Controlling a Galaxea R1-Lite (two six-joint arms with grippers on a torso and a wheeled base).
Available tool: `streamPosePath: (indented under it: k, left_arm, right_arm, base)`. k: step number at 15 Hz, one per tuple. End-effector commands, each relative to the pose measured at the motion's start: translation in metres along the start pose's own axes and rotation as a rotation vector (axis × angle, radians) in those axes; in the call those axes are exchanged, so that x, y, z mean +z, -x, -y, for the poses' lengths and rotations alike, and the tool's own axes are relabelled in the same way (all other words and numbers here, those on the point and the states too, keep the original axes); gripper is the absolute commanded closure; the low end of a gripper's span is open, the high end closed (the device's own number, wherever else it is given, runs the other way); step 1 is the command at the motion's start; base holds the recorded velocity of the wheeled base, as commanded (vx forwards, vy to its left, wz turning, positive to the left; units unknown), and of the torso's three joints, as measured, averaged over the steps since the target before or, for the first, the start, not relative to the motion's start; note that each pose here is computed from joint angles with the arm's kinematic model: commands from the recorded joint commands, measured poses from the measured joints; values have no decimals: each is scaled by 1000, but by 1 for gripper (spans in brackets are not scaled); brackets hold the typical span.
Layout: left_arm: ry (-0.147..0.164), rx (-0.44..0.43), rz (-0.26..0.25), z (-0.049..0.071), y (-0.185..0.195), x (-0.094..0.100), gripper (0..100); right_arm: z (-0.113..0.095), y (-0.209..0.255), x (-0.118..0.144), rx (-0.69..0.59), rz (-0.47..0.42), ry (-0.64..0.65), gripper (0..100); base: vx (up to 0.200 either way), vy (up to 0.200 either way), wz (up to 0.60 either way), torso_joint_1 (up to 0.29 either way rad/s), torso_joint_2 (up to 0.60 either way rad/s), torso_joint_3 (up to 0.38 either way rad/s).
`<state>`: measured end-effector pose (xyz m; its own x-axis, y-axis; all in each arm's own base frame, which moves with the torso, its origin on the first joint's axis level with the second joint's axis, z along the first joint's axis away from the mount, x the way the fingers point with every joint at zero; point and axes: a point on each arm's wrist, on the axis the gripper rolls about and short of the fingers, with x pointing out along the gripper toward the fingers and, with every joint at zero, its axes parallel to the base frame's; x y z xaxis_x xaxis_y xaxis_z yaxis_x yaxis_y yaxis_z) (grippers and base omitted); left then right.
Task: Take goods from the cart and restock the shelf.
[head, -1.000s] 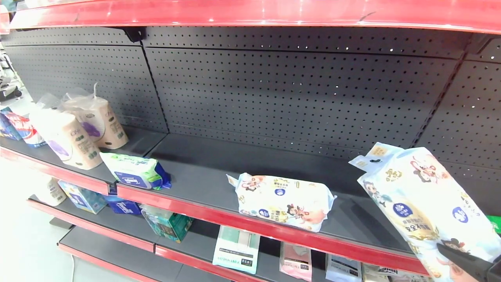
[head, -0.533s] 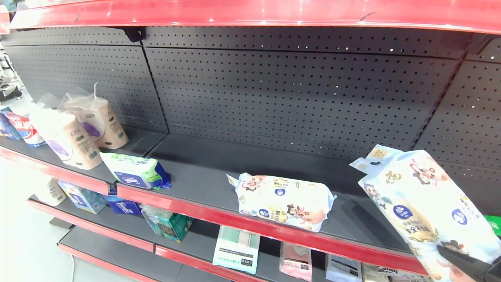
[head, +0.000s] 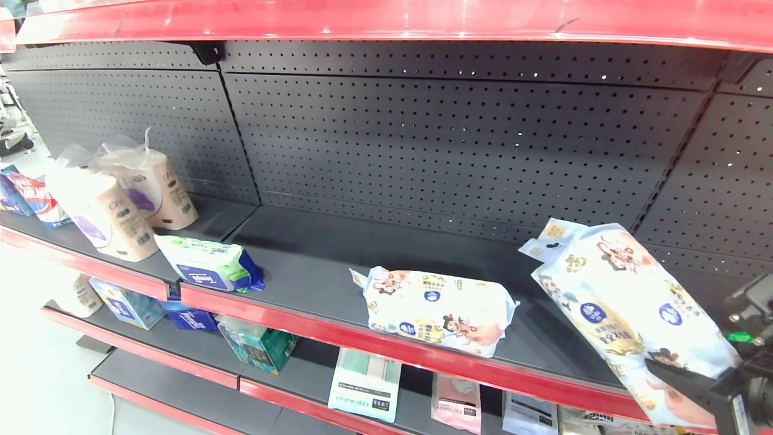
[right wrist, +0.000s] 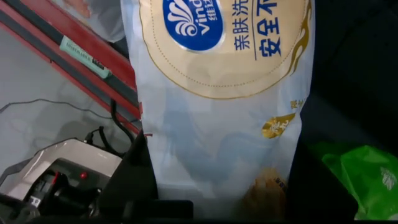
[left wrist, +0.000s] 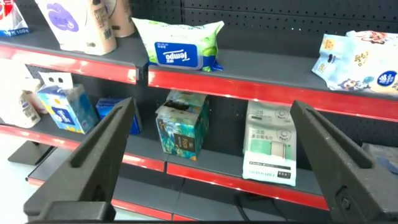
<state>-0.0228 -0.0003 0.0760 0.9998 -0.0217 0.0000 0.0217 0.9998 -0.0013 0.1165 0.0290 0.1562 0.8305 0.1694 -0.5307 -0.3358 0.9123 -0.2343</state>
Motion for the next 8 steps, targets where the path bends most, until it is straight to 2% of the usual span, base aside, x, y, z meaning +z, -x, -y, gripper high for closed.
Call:
streamPosePath:
  k: [1,4,5,8]
  left_arm:
    - [0,0,2,0,0,0,0]
    - [0,0,2,0,0,0,0]
    - [0,0,2,0,0,0,0]
    - [0,0,2,0,0,0,0]
  right_arm:
    - [2,-38,9,24,-36,13,100]
    - [14,-62,8,48,-63,82,100]
    - [26,-74,8,51,-78,113,100]
    - [45,-104,22,39,-54,123,100]
  base:
    - [0,0,0,0,0,0]
    - [0,0,0,0,0,0]
    - [0,0,0,0,0,0]
    - [0,0,0,0,0,0]
